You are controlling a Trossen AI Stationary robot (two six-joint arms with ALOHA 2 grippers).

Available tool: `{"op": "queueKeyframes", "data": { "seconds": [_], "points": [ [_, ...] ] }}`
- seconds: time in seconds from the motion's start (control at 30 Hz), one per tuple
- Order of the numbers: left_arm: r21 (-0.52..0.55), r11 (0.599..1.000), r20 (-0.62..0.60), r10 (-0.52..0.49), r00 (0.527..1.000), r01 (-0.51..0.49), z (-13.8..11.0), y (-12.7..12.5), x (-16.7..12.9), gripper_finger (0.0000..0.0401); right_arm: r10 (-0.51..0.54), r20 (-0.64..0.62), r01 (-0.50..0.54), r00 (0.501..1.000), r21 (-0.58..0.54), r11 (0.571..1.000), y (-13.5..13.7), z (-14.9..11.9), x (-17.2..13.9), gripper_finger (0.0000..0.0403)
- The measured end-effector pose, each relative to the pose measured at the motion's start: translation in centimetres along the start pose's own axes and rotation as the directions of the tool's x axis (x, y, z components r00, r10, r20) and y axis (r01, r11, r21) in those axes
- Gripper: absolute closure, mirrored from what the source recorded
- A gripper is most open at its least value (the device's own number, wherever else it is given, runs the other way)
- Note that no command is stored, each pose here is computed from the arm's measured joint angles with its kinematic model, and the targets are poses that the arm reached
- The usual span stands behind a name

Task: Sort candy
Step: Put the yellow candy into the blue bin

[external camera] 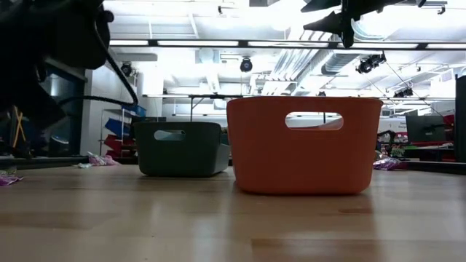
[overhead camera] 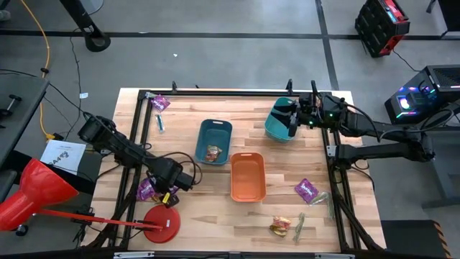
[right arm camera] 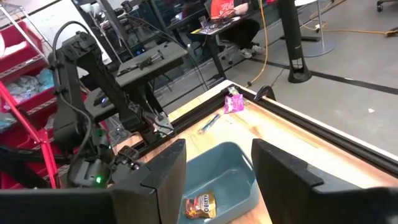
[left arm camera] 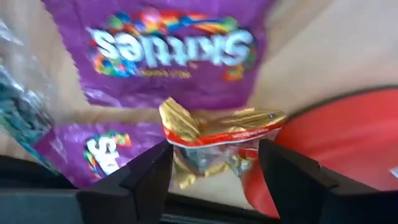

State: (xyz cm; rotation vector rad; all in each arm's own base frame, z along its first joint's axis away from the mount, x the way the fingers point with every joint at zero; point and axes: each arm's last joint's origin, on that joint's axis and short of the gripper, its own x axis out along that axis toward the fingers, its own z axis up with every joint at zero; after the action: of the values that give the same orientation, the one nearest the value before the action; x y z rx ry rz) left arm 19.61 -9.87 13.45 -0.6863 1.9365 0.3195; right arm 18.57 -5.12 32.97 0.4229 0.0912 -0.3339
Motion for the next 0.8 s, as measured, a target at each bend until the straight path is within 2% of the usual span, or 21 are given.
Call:
{"op": "queueKeyframes", "data": {
  "seconds": [0.07,0.13,0.23,0.3,0.33,0.43,0.5,0.53,0.6,0.67,0.73,0.8],
  "points": [
    [0.011,1.000,0.004,0.007,1.000,-0.007,0.0,0.3,0.4,0.0185,0.000,0.000,0.000,1.000,0.000,1.000,0.0,0.0,0.0,0.0226],
    [0.015,0.999,-0.012,0.031,0.999,-0.031,-0.1,0.8,0.8,0.0215,-0.003,0.002,0.003,1.000,-0.001,1.000,0.0,0.0,0.0,0.0226],
    [0.021,0.998,-0.026,0.059,0.998,-0.059,-0.5,1.2,0.3,0.0300,-0.004,0.002,0.005,1.000,-0.018,1.000,0.0,0.0,0.0,0.0226],
    [0.030,0.999,-0.009,0.036,0.999,-0.036,-1.0,1.0,-1.0,0.0366,-0.008,0.004,0.008,1.000,-0.018,1.000,0.0,0.0,0.0,0.0226],
    [0.035,0.999,0.009,0.010,1.000,-0.011,-1.3,0.9,-2.0,0.0380,-0.010,0.005,0.010,1.000,-0.018,1.000,0.0,0.0,0.0,0.0226],
    [0.055,0.997,0.113,-0.053,0.992,0.047,-2.4,0.8,-5.6,0.0368,-0.015,0.008,0.015,1.000,-0.018,1.000,-0.1,0.0,0.0,0.0226],
    [0.068,0.995,0.241,-0.085,0.967,0.070,-3.0,1.1,-8.2,0.0360,-0.022,0.015,0.022,1.000,-0.017,1.000,-0.2,0.1,0.0,0.0226],
    [0.076,0.994,0.324,-0.103,0.940,0.083,-3.1,1.3,-9.5,0.0360,-0.027,0.019,0.027,0.999,-0.016,1.000,-0.3,0.2,0.0,0.0226],
    [0.098,0.988,0.514,-0.151,0.844,0.117,-2.7,1.5,-11.9,0.0364,-0.038,0.031,0.039,0.999,-0.013,0.999,-0.5,0.4,0.0,0.0226],
    [0.111,0.984,0.690,-0.178,0.701,0.141,-1.7,1.9,-14.0,0.0372,-0.048,0.048,0.048,0.998,-0.009,0.999,-0.7,0.6,0.0,0.0226],
    [0.134,0.978,0.810,-0.200,0.551,0.157,-0.2,2.3,-15.8,0.0377,-0.054,0.064,0.055,0.996,-0.007,0.998,-0.9,0.8,0.0,0.0226],
    [0.150,0.978,0.872,-0.200,0.446,0.145,1.9,2.7,-17.1,0.0378,-0.061,0.074,0.062,0.995,-0.005,0.998,-1.1,0.9,0.0,0.0226]
  ]
}}
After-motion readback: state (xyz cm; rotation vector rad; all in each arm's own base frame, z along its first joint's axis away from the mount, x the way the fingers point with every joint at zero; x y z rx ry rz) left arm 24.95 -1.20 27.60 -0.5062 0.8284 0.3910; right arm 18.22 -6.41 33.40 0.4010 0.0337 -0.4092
